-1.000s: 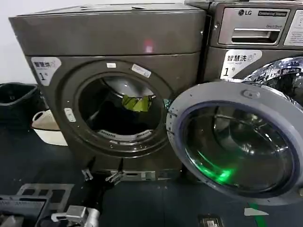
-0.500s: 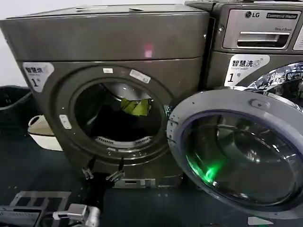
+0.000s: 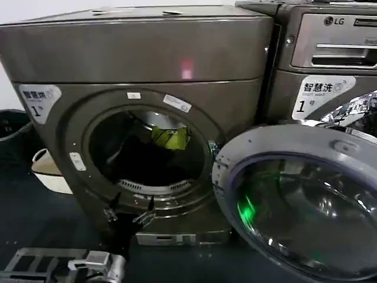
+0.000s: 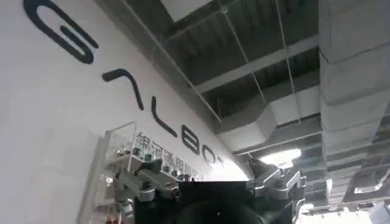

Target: Grasp the clothes from the dryer.

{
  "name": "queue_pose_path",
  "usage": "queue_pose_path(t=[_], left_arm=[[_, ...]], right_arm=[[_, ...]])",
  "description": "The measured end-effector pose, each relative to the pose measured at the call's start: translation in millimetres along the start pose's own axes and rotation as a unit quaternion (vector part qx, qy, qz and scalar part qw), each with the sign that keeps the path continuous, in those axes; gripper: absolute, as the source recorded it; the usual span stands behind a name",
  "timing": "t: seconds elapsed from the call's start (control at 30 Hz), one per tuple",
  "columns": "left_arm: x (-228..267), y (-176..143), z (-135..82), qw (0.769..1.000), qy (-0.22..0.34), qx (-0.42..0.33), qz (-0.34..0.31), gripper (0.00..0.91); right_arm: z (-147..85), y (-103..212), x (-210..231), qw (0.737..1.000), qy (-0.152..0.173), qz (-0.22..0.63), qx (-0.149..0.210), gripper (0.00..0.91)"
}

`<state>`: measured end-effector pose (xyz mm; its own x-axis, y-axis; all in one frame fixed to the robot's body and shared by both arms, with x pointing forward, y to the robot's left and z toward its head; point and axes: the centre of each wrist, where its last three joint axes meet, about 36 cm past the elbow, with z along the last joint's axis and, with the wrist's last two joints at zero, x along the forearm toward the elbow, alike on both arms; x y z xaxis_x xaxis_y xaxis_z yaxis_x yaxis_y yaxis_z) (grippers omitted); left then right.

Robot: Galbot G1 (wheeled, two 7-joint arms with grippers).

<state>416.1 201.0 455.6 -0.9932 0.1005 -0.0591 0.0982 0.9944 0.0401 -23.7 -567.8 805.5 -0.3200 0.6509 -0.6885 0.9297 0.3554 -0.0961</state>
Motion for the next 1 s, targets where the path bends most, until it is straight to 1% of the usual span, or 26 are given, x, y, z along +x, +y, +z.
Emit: queue_pose_path(t=[0.2, 0.5, 0.67, 0.8, 0.9, 1.0], left_arm=[[-73.3, 4.1, 3.4, 1.000, -0.022, -0.001, -0.004, 0.907], [-177.6, 8.4, 2.8, 0.999, -0.029, -0.010, -0.006, 0.907], [-226.7, 12.0, -0.9, 1.000, -0.018, -0.015, -0.001, 0.907], [-258.6, 19.1, -3.7, 1.000, 0.002, -0.021, 0.009, 0.907], [-279.2, 26.2, -2.0, 0.998, 0.027, -0.036, 0.034, 0.907], [-297.7, 32.3, 0.6, 0.993, 0.056, -0.070, 0.083, 0.907]], right_arm=[[-5.5, -3.2, -0.1, 1.000, -0.004, -0.001, 0.009, 0.907], [-5.8, -6.6, -1.3, 1.000, -0.006, -0.002, 0.010, 0.907], [-4.3, -6.2, -2.5, 1.000, -0.010, -0.003, 0.003, 0.907], [-2.6, -8.0, -2.7, 1.000, -0.012, 0.001, -0.003, 0.907], [-0.4, -10.1, -1.2, 1.000, -0.012, 0.003, -0.005, 0.907], [1.0, -11.9, -0.5, 1.000, -0.011, 0.006, -0.007, 0.907]])
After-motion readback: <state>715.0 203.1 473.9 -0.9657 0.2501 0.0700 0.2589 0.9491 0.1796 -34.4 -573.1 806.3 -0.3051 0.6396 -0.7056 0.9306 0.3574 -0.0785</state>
